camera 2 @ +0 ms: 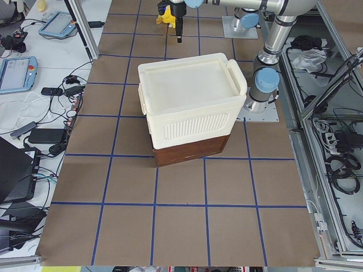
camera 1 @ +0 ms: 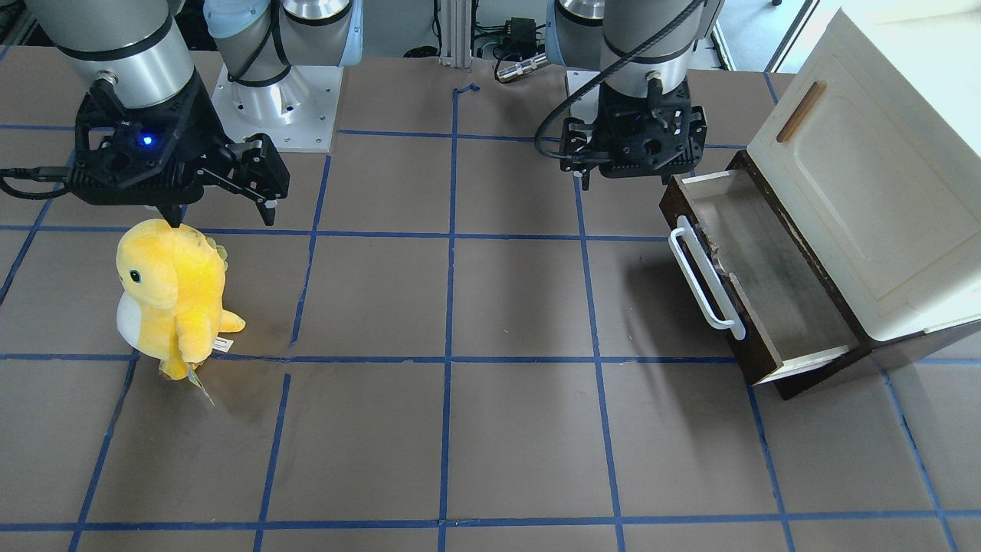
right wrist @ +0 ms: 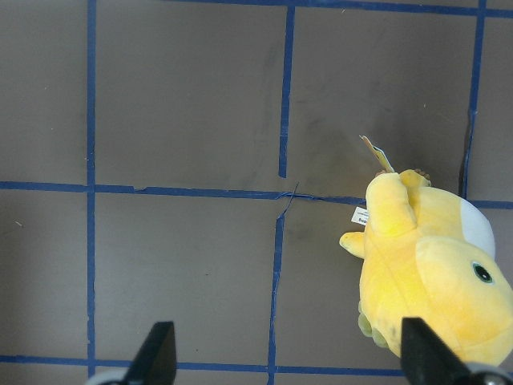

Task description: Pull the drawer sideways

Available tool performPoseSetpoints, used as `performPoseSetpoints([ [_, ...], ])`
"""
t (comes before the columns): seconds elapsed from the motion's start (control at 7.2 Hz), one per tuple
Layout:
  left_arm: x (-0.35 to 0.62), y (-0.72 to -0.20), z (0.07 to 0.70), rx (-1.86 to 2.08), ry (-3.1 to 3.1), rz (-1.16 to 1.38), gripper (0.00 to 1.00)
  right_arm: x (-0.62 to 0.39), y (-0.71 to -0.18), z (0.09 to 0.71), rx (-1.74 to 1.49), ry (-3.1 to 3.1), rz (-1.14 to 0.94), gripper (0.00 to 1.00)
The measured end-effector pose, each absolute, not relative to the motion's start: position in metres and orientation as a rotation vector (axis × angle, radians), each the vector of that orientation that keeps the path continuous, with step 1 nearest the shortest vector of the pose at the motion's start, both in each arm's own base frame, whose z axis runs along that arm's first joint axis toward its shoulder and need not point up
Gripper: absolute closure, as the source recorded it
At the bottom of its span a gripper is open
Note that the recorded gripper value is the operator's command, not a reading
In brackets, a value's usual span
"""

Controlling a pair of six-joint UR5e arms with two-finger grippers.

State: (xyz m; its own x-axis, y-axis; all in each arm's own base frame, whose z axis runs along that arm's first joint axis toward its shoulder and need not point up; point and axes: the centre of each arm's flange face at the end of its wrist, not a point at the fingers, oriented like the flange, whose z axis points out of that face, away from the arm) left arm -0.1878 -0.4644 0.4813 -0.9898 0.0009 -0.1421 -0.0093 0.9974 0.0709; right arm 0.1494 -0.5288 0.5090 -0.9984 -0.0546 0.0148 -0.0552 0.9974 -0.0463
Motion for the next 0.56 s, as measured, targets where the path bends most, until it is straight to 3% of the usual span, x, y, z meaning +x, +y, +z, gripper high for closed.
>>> performPoseSetpoints([
  [0.56, -0.141, -0.476, 0.505, -0.072, 3.171, 0.051, 0.0, 0.149, -0.529, 0.509, 0.086, -3.126, 0.073, 0.0],
])
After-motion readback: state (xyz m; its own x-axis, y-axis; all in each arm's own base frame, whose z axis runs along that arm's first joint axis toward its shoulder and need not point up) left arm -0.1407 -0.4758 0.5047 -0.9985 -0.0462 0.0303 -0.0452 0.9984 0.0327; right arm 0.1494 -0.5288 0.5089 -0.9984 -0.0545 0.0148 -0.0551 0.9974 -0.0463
